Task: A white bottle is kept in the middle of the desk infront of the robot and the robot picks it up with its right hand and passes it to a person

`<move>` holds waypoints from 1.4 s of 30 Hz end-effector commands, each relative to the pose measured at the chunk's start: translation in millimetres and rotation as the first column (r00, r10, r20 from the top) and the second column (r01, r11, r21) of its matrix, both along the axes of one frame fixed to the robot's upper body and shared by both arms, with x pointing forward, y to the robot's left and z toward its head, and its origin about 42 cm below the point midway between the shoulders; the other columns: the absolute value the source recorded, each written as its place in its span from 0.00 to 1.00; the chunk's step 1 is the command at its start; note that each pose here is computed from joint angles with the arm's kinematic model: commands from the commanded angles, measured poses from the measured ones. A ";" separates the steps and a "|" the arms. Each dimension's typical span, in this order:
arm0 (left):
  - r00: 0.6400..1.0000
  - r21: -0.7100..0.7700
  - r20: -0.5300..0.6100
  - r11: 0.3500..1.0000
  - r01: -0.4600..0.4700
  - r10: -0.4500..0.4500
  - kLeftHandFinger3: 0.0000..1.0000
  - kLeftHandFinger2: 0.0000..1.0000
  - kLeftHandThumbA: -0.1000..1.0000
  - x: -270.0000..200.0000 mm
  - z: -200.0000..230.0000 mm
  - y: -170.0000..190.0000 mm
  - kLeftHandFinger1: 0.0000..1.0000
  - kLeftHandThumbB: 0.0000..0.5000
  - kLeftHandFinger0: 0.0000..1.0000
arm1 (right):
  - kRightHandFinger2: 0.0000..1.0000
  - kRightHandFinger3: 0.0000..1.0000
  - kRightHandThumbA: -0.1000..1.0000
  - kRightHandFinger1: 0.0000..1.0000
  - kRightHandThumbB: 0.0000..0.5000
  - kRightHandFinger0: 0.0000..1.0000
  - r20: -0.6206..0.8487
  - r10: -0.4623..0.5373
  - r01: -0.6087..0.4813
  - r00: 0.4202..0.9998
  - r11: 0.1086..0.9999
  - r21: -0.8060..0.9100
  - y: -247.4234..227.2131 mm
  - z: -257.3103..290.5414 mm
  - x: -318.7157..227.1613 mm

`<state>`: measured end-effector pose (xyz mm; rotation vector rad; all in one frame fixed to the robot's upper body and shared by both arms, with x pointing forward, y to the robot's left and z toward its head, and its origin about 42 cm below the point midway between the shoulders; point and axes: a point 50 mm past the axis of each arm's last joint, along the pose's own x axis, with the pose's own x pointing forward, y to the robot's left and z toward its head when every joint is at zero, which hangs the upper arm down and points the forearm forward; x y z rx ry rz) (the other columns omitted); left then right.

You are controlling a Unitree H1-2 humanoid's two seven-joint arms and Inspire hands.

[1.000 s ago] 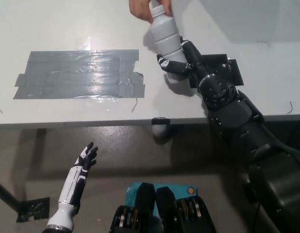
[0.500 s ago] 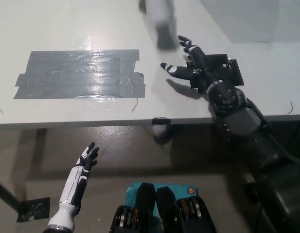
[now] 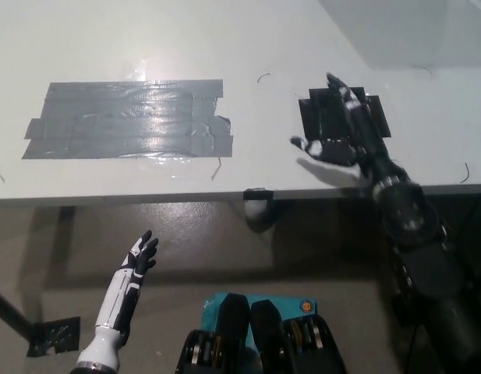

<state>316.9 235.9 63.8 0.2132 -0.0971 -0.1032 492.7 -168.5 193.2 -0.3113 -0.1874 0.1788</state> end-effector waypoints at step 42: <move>1.000 0.006 0.016 1.000 -0.026 0.026 1.00 1.00 0.95 -17.2 0.8 11.0 1.00 0.24 1.00 | 1.00 1.00 1.00 1.00 0.15 1.00 -0.136 0.173 -0.117 0.975 0.932 0.344 -22.9 -115.8 -188.3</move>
